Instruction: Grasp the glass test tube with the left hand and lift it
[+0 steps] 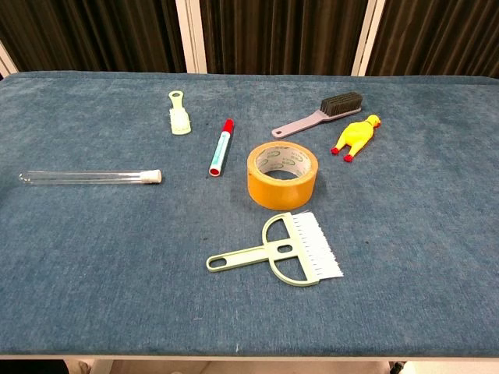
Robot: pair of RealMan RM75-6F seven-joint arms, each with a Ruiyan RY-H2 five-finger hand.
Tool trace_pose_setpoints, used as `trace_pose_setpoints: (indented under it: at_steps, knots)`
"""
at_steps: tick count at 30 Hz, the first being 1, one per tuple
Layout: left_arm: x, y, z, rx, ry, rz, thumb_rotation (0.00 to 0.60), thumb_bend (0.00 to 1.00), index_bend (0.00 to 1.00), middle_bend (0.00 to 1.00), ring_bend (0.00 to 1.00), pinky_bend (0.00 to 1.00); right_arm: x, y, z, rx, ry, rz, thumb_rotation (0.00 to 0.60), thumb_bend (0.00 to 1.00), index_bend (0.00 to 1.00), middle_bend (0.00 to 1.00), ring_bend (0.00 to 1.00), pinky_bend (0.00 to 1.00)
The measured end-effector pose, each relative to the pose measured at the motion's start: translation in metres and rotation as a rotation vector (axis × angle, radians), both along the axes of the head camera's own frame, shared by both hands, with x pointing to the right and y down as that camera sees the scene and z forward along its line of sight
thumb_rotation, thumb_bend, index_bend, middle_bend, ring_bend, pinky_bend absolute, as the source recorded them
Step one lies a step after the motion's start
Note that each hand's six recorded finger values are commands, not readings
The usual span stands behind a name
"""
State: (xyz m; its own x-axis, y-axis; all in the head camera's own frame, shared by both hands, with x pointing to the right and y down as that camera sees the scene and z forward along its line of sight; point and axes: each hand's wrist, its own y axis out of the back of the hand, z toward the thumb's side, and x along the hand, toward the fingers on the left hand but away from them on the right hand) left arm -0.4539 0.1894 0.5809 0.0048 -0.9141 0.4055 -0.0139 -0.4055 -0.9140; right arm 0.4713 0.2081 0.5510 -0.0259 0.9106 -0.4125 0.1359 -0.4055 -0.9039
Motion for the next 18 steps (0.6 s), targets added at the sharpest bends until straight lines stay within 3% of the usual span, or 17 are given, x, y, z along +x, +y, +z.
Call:
trace_pose_setpoints:
  at_steps: [12,18]
  knots:
    - [0.004,0.002,-0.003,0.01,0.019,0.003,0.6,0.26,0.0,0.0,0.0,0.08,-0.004,-0.001,0.002,-0.005,-0.002,-0.008,0.6,0.36,0.21,0.04,0.0,0.0]
    - [0.035,0.004,0.008,-0.017,0.133,0.0,0.6,0.2,0.0,0.02,0.0,0.11,-0.005,-0.002,0.003,-0.007,-0.003,-0.009,0.6,0.36,0.21,0.04,0.0,0.0]
